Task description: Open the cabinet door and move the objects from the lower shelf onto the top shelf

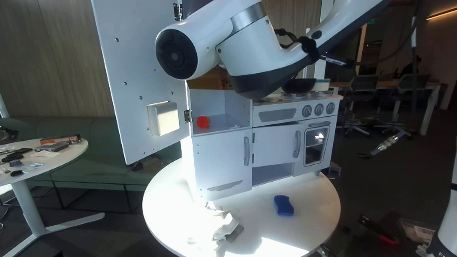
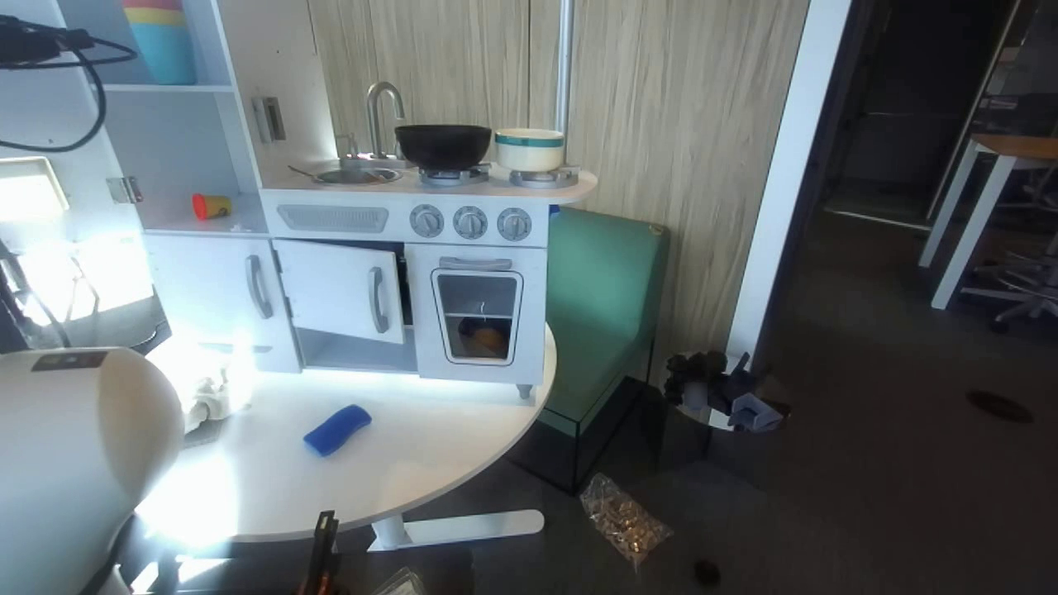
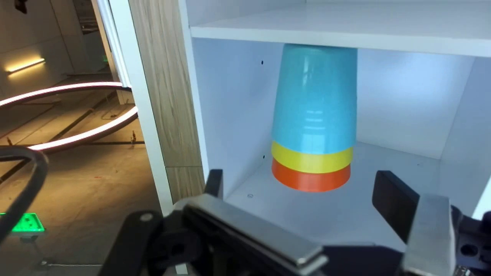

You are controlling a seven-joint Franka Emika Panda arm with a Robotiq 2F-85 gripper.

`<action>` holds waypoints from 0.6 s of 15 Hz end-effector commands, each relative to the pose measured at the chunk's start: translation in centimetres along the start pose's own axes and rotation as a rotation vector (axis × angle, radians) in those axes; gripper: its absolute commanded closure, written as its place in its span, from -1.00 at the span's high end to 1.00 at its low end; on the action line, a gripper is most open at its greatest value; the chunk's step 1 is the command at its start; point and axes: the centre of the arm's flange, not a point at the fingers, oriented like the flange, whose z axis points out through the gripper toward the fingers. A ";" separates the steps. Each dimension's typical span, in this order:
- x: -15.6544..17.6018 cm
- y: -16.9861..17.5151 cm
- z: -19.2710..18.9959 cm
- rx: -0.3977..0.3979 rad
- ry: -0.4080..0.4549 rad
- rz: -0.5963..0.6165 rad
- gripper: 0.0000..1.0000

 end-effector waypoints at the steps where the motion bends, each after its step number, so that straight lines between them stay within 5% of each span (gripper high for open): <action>1: 2.7 3.3 -4.1 0.031 -0.147 -0.032 1.00; 9: 5.0 5.4 -5.0 0.180 -0.657 -0.008 1.00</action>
